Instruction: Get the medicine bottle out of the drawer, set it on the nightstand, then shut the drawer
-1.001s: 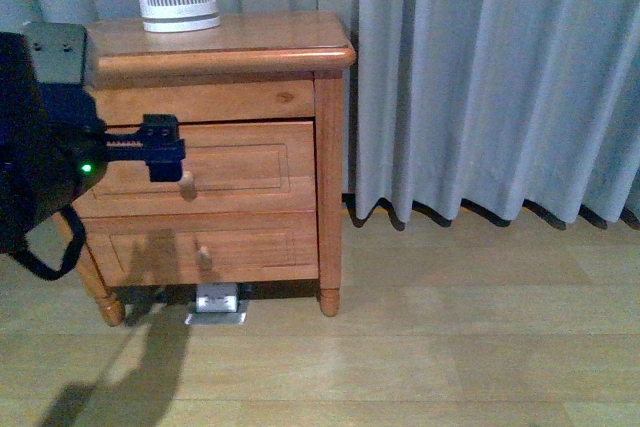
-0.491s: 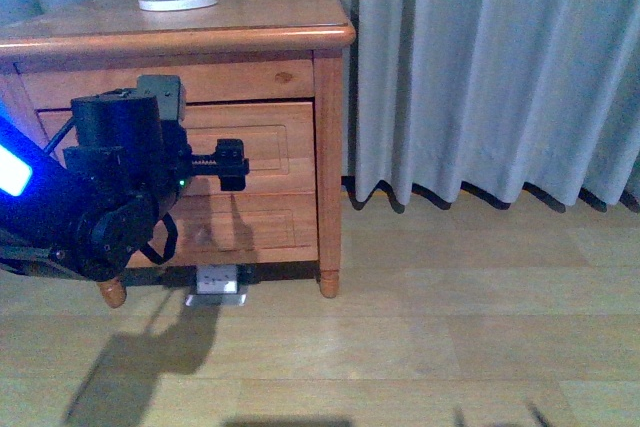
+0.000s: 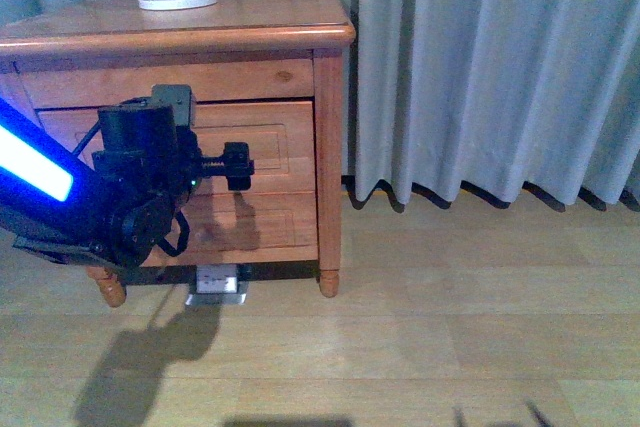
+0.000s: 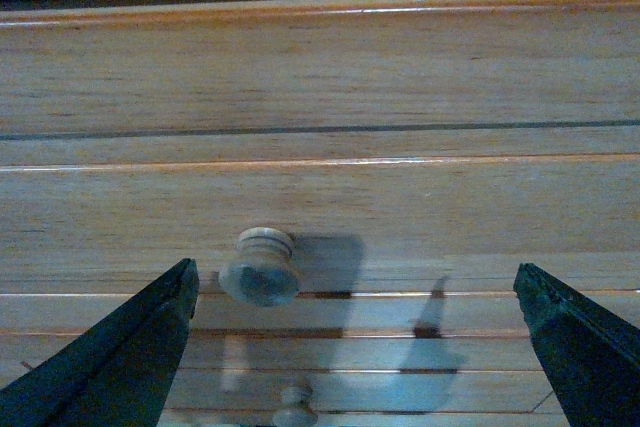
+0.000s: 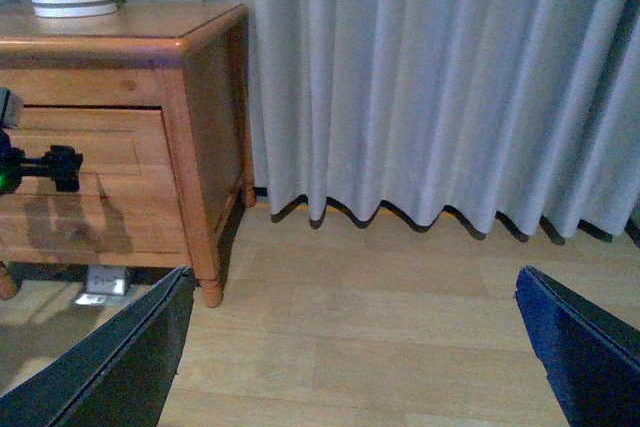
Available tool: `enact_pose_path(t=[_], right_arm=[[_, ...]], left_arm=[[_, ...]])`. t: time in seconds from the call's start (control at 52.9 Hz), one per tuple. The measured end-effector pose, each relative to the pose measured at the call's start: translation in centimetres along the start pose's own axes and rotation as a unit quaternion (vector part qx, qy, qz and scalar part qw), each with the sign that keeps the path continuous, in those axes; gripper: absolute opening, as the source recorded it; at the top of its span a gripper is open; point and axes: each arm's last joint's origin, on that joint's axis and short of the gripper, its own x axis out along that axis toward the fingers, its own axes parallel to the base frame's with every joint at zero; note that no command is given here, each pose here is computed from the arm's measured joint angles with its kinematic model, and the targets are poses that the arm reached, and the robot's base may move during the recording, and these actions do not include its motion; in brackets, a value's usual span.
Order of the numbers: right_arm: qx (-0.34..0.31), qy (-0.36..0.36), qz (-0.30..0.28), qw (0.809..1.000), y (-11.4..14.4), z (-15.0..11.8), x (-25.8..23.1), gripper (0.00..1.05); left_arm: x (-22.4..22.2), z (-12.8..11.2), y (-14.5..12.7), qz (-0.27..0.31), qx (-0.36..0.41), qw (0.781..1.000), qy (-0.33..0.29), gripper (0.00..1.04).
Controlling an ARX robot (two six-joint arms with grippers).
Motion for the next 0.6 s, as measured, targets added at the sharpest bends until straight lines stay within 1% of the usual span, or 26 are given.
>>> enact_pose_path(t=[0.208, 0.604], right_arm=[[0.0, 0.0, 0.0, 1.0, 0.0, 0.0, 0.0, 0.98], [0.0, 0.0, 0.0, 1.0, 0.0, 0.0, 0.0, 0.98]], left_arm=[[0.9, 0.0, 0.2, 0.001, 0.003, 1.0, -0.002, 0.98], [1.9, -0.2, 1.6, 0.016, 0.006, 1.0, 0.007, 0.98]])
